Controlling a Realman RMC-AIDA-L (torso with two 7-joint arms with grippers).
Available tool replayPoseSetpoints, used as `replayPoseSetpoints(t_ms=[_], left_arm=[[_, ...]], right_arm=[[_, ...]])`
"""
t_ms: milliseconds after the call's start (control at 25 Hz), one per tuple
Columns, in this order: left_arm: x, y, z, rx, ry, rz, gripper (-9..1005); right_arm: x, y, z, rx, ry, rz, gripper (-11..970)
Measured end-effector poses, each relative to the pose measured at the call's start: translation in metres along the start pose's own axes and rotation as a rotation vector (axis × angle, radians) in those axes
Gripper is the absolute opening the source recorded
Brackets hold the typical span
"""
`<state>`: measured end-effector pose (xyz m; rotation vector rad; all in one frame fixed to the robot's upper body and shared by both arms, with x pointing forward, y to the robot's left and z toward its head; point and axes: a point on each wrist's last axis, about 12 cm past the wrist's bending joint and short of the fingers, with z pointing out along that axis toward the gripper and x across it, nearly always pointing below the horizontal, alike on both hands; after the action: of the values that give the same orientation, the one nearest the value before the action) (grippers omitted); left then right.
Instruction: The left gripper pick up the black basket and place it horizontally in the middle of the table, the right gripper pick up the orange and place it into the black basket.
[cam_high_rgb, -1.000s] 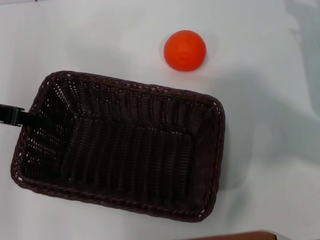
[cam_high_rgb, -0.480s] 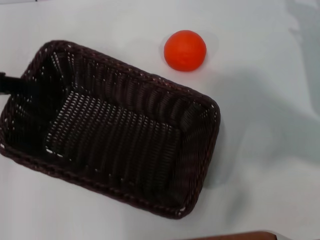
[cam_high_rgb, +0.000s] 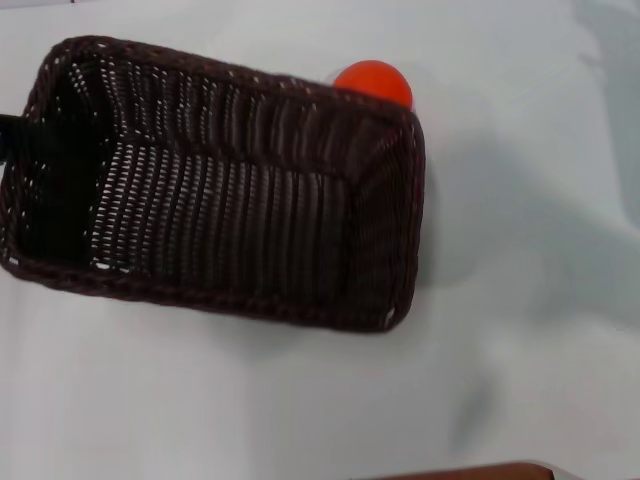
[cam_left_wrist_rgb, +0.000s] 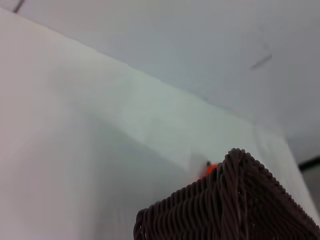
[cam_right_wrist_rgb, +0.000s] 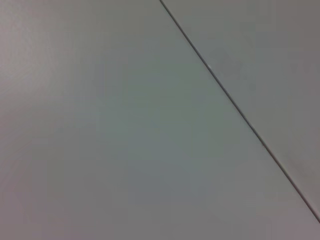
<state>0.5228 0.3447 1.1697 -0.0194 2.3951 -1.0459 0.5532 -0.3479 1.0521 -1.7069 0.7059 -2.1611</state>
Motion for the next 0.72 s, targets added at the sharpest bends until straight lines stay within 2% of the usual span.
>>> replayPoseSetpoints(t_ms=[240, 440, 720], left_arm=[[0.008, 0.016, 0.005, 0.015, -0.050, -0.092, 187], [0.017, 0.027, 0.020, 0.008, -0.094, -0.163, 187], [0.027, 0.037, 0.036, 0.012, -0.090, -0.205, 188]], right_arm=[[0.000, 0.001, 0.000, -0.003, 0.001, 0.004, 788], [0.001, 0.000, 0.001, -0.001, 0.005, 0.007, 790], [0.001, -0.001, 0.002, 0.002, 0.006, 0.008, 793]])
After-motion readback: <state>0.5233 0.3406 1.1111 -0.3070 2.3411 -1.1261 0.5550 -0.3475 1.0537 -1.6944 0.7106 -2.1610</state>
